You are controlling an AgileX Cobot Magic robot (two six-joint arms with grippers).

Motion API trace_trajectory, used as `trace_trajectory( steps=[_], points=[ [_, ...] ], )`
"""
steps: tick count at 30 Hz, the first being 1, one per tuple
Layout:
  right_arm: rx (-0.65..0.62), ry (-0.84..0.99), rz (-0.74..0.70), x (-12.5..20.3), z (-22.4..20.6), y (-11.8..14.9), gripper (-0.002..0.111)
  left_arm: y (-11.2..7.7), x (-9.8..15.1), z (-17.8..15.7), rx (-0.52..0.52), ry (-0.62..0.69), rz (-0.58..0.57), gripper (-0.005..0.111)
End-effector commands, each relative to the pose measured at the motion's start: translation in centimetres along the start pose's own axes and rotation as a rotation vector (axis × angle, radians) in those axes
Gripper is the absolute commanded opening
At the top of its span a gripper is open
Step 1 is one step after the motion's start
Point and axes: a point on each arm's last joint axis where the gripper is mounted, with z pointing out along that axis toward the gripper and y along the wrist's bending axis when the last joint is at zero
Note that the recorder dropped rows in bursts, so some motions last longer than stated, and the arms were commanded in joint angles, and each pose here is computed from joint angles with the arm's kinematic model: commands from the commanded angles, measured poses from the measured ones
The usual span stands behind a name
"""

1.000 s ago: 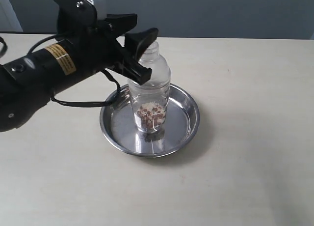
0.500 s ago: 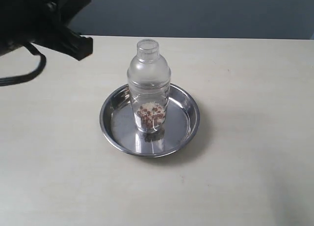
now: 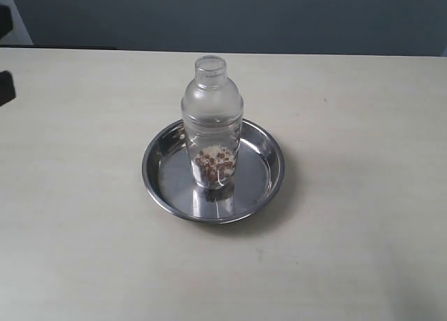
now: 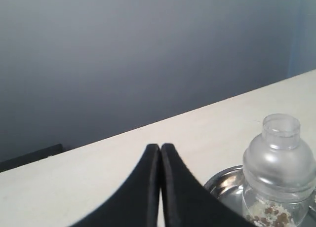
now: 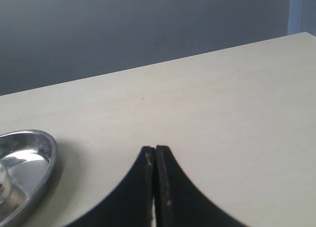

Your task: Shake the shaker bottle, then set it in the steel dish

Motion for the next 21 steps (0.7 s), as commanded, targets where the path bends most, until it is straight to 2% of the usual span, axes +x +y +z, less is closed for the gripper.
trace_trajectory(
  steps=[1, 6, 14, 17, 21],
  points=[
    [-0.003, -0.009, -0.004, 0.0, 0.0, 0.0, -0.001, 0.4, 3.1, -2.7, -0.055, -0.081, -0.055, 0.0],
    [-0.003, -0.009, -0.004, 0.0, 0.0, 0.0, -0.001, 0.3, 7.8, -5.0, -0.096, -0.073, -0.075, 0.0],
    [-0.003, -0.009, -0.004, 0.0, 0.0, 0.0, -0.001, 0.1, 13.1, -6.5, -0.156, -0.04, -0.162, 0.0],
    [-0.003, -0.009, -0.004, 0.0, 0.0, 0.0, -0.001, 0.0, 14.5, -6.7, -0.173, -0.02, -0.178, 0.0],
    [-0.003, -0.009, -0.004, 0.0, 0.0, 0.0, -0.001, -0.2, 14.8, -7.2, -0.165, -0.013, -0.212, 0.0]
  ],
)
